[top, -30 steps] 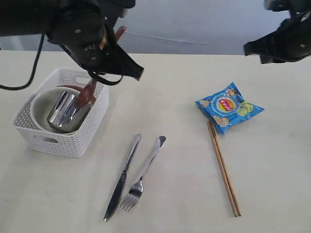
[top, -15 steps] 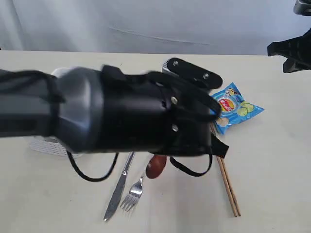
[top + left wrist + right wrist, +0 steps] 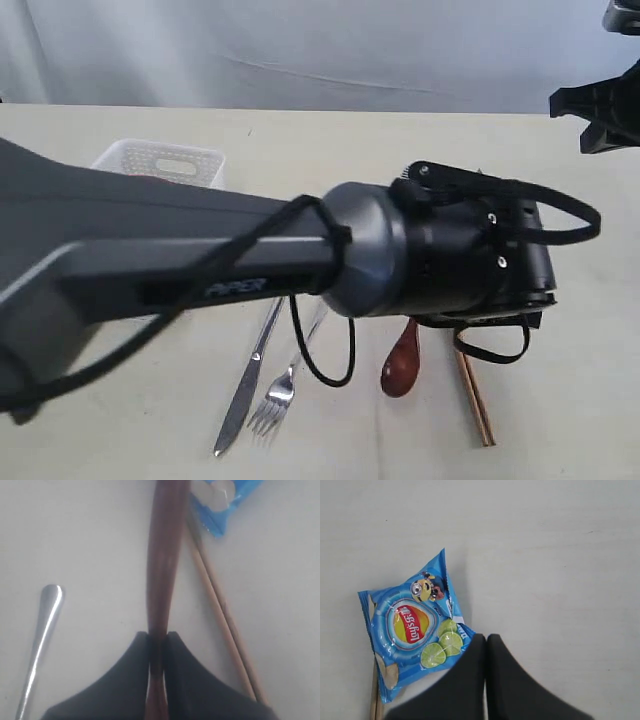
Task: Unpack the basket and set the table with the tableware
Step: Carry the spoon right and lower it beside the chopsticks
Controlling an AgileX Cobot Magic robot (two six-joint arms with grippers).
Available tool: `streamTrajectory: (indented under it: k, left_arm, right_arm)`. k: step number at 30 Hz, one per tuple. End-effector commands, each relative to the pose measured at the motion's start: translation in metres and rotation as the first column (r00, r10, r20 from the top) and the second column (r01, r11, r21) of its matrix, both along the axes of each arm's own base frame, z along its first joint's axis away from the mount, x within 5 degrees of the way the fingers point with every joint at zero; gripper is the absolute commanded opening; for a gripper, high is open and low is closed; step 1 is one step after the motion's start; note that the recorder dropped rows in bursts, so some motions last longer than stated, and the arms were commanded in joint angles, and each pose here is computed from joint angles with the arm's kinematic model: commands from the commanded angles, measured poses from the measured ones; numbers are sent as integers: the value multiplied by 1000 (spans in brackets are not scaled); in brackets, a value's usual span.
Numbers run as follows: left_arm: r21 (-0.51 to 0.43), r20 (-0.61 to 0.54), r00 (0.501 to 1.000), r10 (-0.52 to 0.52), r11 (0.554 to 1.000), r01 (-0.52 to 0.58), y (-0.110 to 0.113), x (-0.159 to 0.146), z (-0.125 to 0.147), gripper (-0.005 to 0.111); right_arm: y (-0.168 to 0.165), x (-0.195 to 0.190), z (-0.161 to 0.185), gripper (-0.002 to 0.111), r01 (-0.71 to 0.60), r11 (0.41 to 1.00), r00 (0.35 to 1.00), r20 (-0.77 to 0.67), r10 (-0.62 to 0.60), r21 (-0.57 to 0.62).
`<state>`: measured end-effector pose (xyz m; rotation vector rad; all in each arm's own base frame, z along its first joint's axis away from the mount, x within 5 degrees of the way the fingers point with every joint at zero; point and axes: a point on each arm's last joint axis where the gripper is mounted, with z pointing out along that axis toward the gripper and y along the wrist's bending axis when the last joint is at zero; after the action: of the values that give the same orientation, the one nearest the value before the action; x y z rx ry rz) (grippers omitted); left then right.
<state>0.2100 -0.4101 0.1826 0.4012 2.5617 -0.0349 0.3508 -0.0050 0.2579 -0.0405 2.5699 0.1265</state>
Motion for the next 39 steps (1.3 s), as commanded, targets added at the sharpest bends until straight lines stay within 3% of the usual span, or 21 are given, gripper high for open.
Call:
streamTrajectory:
  k: [1,18,25,39]
  left_arm:
    - [61,-20,999,28,998,-26,-10,5,-11,0]
    - [20,-79,994,82,997,-81,-16,2,-21,0]
    - [-70,-108,991,72,994,-80,-24,0,-21,0]
    - [-33,-80,989,127,991,-130,-22,8,-8,0]
  right_arm:
    - [-2,-1,-2,0,9,1000,1000,-13,-9,6]
    - [-2,-1,-3,0,6,1000,1000,-18,-6,6]
    - [-2,-2,-3,0,4,1000,1000,-28,-4,7]
    - [-2,-3,-4,0,2,1000,999,-40,-1,8]
